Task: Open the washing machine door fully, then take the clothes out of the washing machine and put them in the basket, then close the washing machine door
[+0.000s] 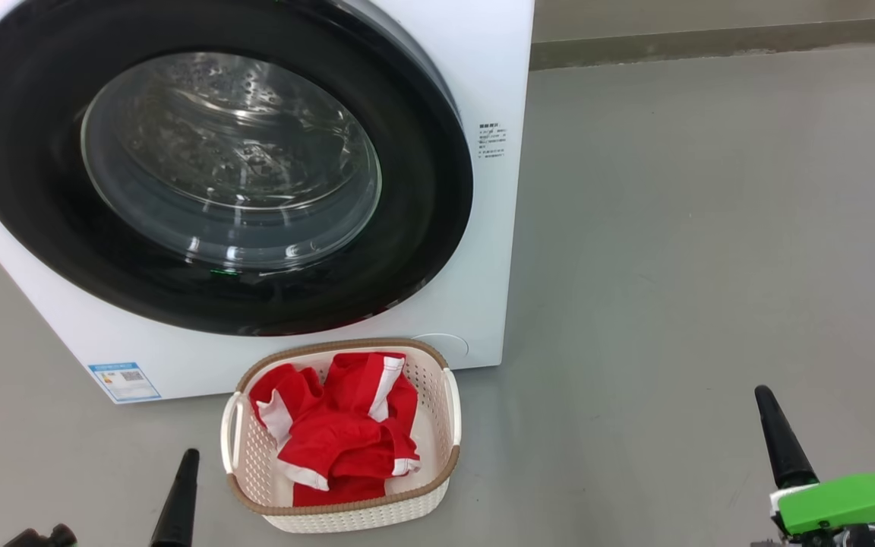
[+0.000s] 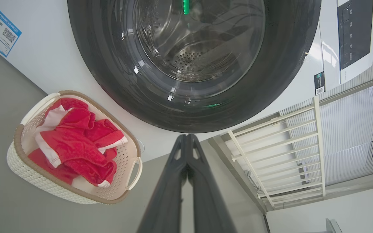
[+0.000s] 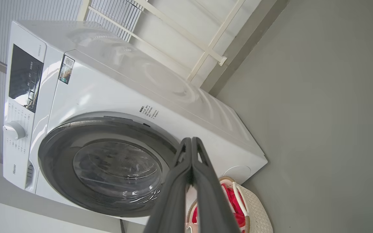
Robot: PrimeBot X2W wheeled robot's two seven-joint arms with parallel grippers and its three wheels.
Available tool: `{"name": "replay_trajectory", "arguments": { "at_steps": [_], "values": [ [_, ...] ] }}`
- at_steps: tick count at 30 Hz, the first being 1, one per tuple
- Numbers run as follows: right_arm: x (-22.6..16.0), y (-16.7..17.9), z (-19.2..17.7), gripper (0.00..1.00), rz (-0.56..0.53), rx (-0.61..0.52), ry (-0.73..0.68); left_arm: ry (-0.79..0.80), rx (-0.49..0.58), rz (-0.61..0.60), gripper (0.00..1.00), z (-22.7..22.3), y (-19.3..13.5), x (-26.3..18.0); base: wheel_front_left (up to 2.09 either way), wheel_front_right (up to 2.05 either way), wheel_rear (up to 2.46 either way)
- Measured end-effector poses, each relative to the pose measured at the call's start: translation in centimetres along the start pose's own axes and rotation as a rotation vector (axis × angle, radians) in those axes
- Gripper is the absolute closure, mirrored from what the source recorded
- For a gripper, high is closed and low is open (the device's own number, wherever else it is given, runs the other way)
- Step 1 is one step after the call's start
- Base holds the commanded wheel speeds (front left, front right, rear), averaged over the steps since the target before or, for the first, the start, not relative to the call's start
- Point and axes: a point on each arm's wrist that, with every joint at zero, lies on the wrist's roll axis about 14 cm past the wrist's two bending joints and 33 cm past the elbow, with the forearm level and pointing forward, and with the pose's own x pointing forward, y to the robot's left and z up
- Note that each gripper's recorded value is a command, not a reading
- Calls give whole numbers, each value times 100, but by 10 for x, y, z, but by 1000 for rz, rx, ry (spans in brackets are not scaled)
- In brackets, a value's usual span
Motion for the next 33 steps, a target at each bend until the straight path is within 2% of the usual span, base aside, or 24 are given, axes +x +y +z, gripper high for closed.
{"name": "replay_trajectory", "arguments": {
  "at_steps": [33],
  "values": [
    [13,6,0,100,16,356,28,33,-358,-28,100,-4,-10,14,0,0,0]
  ]
}}
